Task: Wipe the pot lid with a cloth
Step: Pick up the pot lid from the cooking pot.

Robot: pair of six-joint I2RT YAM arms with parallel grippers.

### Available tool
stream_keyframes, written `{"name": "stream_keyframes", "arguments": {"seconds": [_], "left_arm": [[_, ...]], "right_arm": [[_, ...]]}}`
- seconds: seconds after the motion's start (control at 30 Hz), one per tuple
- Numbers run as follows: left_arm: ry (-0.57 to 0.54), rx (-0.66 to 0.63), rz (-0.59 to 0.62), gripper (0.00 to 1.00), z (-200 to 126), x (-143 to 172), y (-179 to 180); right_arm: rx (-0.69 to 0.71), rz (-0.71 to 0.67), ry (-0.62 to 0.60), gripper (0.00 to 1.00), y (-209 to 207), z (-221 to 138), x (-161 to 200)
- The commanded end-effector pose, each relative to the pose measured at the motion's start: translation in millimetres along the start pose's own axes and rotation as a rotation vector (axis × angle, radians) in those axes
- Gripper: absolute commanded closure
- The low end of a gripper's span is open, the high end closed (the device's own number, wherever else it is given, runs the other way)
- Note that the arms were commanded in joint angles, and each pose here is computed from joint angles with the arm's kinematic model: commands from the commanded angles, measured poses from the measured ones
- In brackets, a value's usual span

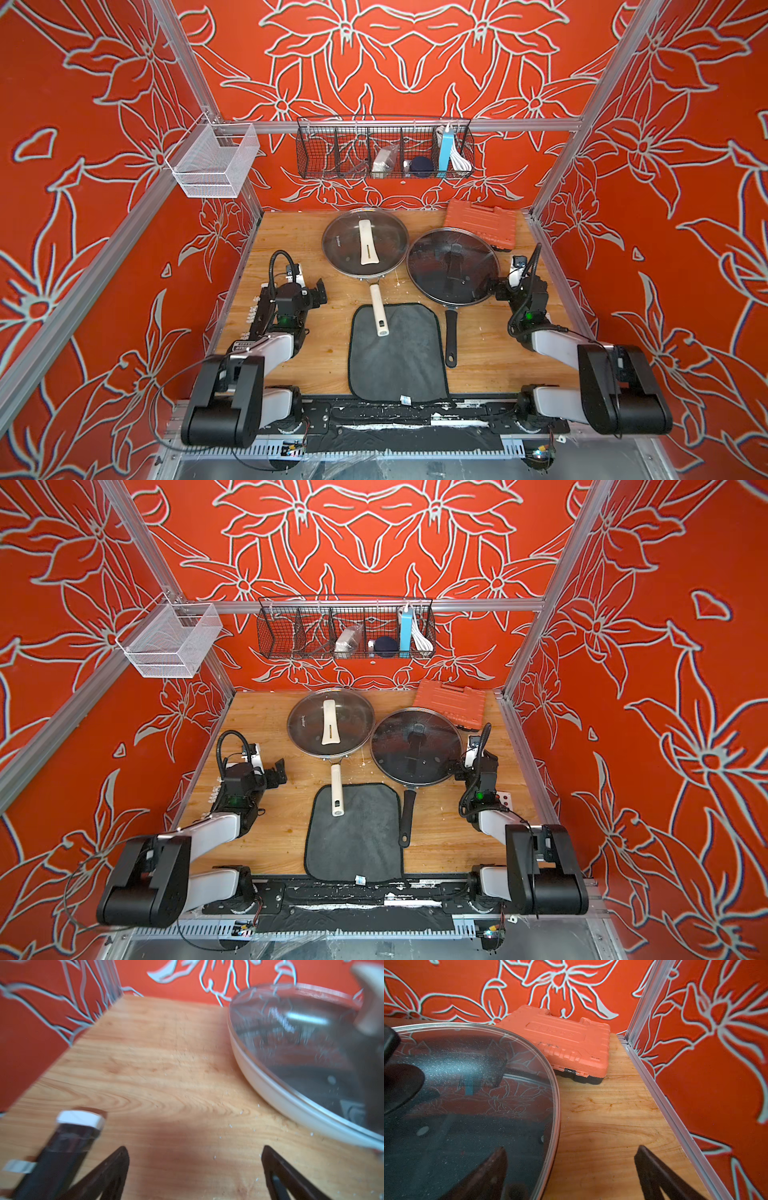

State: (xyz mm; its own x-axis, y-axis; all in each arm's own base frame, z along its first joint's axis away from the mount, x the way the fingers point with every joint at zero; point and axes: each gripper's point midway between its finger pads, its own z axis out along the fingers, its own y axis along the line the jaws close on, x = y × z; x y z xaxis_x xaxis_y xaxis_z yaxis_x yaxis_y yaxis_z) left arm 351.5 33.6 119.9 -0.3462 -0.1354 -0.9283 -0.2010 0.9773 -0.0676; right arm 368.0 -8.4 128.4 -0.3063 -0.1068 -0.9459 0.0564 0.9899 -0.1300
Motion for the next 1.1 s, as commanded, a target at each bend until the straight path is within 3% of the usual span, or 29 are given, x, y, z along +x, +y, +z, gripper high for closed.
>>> {"name": "stream_keyframes", "arguments": {"seconds": [0.0,0.2,0.4,0.53,0.77,1.07], "left_arm": [[-0.034,-0.091,-0.074,0.02,-16,-27,13],[-0.096,-0.087,-0.195,0.02,-45,-89,2],[-0.046,-0.011,-0.304,0.02,-61,-134,-21],[-0.025,0.069,-0.274,0.02,-67,-154,-57],[0.082,0.139,-0.163,0.02,-59,-166,-122],[0.168,0.111,-0.091,0.02,-28,-168,-161]], "right_arm": [[0.072,0.021,0.029,0.03,-13,-12,9],[0.119,0.042,0.015,0.03,-23,-35,-15],[0.082,0.134,0.06,0.03,-22,-63,-41],[0.036,0.186,0.135,0.03,-10,-76,-45],[-0.026,0.107,0.265,0.03,22,-89,-54],[-0.064,0.02,0.361,0.03,65,-118,-75]]}}
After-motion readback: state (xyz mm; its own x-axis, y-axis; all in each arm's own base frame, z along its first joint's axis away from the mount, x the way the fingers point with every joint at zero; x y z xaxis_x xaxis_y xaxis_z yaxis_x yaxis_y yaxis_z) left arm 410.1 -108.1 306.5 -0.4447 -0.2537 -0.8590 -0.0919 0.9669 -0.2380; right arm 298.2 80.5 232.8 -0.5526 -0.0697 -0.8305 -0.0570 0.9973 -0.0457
